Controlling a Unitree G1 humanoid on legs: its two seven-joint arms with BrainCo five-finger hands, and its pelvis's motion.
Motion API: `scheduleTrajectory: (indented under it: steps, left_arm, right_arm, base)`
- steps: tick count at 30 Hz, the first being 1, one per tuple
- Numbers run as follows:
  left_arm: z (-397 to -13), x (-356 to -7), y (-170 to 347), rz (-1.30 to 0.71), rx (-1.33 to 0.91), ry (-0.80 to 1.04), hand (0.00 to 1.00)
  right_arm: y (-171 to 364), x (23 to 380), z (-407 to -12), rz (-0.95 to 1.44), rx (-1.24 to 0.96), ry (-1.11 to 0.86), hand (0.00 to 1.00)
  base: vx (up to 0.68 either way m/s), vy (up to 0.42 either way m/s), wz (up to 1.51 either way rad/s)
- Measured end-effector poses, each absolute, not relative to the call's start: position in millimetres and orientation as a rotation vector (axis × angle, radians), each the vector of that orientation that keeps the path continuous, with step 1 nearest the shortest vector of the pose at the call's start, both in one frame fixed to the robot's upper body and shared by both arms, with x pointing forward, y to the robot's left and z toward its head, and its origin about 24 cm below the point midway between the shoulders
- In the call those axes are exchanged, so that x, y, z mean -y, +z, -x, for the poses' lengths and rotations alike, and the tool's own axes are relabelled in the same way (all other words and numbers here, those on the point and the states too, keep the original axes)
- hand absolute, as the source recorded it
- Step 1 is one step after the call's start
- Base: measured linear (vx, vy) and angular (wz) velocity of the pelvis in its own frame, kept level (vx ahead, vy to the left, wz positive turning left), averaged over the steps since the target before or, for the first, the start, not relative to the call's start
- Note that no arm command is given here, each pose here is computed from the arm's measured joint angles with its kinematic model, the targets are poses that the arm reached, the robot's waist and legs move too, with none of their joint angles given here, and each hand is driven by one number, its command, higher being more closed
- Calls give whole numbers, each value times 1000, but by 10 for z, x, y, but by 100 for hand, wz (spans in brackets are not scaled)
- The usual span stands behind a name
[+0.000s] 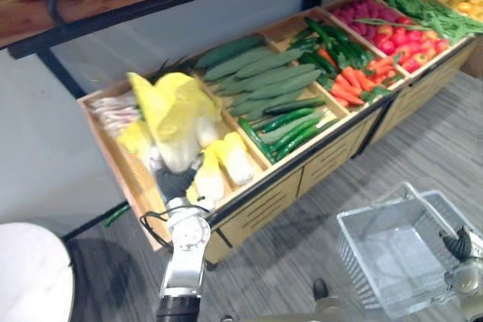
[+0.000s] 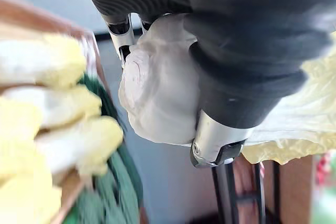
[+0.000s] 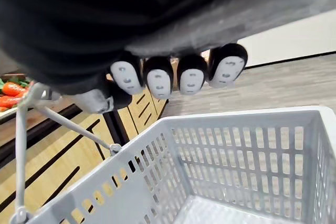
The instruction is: Pick vegetable in the basket
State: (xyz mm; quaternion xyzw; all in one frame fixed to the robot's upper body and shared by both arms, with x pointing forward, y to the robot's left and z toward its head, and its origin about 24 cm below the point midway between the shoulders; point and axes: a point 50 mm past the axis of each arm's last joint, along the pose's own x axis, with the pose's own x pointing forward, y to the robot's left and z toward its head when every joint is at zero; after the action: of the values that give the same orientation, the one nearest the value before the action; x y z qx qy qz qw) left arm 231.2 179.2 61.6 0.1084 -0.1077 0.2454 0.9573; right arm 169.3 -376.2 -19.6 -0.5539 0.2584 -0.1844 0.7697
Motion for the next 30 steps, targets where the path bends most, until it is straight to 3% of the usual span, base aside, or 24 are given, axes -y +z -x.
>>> scheduleTrajectory:
  steps: [13,20,30]
  left_arm:
    - [-2310,-1573,635,-39,214,-54,100]
    - [-2304,-1556,581,41,152,-281,100]
    - [-2373,-1205,664,33,154,-603,100]
  right_arm:
    - [268,3510,-2509,1296,-328,-204,100]
    - [484,3305,-2662,1232,-183,-170,100]
    - [802,2905,-2828,1159,55,-81,100]
  base:
    - [1,-2,-77]
    - [28,-25,-33]
    - [10,-28,-20]
